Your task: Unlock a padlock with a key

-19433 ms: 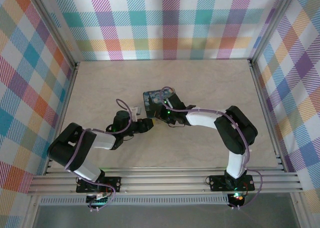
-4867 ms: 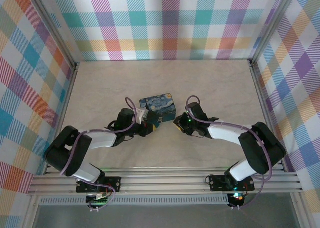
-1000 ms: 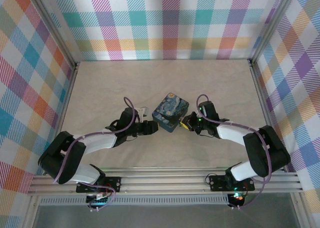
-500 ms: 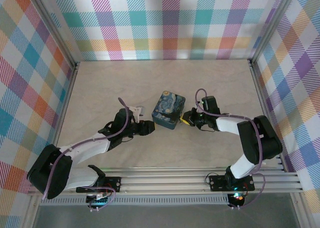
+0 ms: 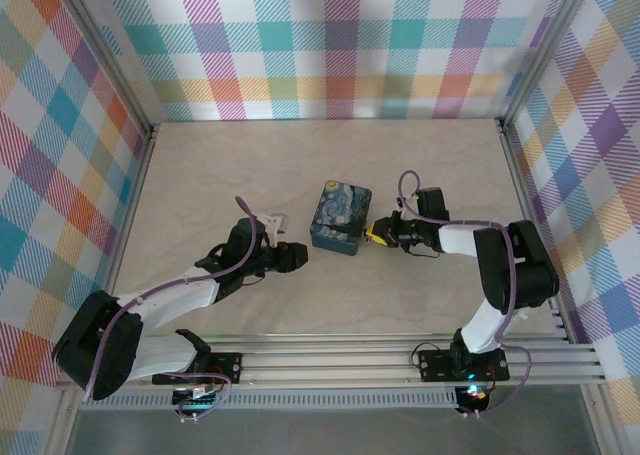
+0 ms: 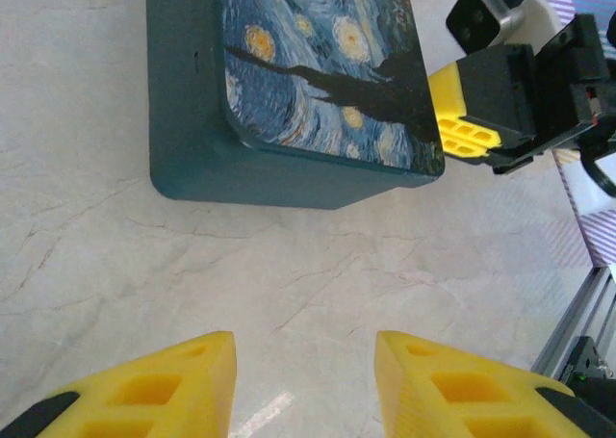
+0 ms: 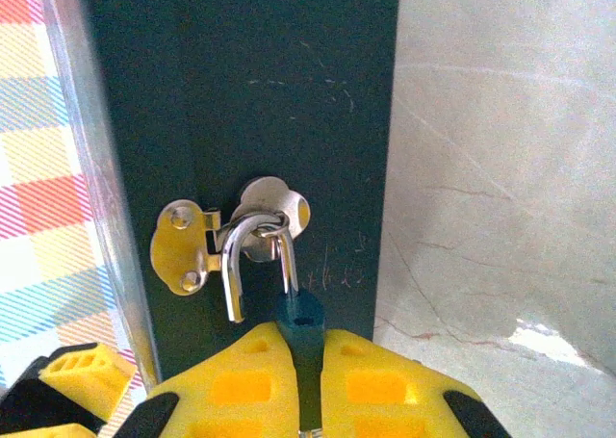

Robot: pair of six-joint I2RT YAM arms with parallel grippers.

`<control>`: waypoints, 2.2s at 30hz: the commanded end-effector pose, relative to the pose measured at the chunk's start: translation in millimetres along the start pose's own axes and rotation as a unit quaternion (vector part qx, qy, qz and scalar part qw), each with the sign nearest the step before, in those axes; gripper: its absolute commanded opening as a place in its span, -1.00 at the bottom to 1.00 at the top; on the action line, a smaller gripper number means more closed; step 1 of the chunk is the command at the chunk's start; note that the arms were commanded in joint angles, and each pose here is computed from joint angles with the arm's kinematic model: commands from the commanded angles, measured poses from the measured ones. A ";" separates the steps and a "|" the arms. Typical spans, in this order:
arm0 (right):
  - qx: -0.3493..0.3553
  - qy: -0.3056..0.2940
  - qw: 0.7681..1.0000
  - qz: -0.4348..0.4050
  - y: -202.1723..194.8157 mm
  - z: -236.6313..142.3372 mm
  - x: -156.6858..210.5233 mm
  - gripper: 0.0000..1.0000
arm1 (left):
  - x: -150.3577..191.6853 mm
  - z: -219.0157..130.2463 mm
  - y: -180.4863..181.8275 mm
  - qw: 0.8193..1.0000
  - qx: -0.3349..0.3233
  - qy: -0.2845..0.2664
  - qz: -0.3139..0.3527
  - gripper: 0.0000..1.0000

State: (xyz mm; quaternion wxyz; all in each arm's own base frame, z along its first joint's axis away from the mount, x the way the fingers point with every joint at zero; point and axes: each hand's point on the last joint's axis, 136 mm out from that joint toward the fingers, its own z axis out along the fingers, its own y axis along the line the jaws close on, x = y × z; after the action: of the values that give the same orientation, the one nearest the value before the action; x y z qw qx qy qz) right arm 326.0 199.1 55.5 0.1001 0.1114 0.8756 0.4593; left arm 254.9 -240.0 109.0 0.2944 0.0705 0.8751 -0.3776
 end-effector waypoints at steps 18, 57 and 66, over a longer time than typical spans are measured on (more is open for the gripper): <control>0.088 0.069 0.993 -0.047 15.7 -37.5 18.1 -1.00 | -6.8 -1.2 2.3 1.000 -0.017 0.002 0.018 -0.17; 0.290 0.108 0.920 -0.239 19.0 -23.4 58.5 -1.00 | -9.2 51.5 9.4 0.997 0.018 0.005 -0.074 -0.24; 0.348 0.154 0.845 -0.375 34.2 -8.4 76.3 -1.00 | -13.9 59.2 8.9 0.996 0.023 0.001 -0.084 -0.25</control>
State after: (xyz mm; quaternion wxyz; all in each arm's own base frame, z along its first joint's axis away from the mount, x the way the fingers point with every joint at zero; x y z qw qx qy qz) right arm 258.8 230.8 77.6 0.0804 -0.2064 0.9698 0.1020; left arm 284.6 -264.0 63.4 0.2408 0.0011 0.8848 -0.3990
